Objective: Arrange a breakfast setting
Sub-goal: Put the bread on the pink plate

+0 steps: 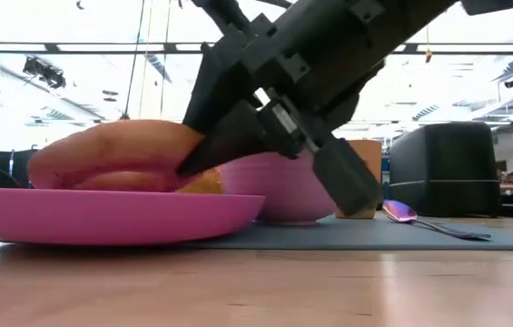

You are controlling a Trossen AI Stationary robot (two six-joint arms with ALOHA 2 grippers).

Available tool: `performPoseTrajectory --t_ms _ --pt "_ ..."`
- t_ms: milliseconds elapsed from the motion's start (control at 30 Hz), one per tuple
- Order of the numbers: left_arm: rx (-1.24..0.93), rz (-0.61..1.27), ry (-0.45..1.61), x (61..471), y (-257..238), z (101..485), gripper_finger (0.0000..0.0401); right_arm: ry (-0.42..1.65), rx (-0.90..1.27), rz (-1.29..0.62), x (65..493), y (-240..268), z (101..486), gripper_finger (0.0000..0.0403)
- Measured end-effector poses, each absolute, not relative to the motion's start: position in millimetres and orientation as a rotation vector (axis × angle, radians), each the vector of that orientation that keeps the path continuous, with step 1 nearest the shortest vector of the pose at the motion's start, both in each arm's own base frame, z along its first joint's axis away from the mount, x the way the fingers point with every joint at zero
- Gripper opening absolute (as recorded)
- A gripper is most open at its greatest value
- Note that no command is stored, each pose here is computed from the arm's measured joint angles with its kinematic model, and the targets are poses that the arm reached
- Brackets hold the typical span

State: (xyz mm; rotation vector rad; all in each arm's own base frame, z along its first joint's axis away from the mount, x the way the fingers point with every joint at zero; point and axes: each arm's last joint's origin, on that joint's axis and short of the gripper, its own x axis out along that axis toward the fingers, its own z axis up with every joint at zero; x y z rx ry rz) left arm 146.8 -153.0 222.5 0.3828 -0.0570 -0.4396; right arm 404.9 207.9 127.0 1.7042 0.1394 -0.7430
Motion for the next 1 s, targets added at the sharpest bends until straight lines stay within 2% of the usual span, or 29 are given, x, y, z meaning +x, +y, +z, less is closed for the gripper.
performPoseTrajectory --t_ms 267,800,1000 --pt "0.367 -0.441 -0.051 146.7 -153.0 222.2 0.0242 0.211 1.678 -0.776 409.5 194.8 123.8 0.0059" --pt "0.34 -0.441 -0.045 146.7 -153.1 222.2 0.0242 0.206 1.614 -0.756 410.5 194.4 125.0 0.0153" --pt "0.34 -0.441 -0.045 146.7 -153.1 222.2 0.0242 0.222 1.583 -0.741 407.9 197.3 130.2 0.0163"
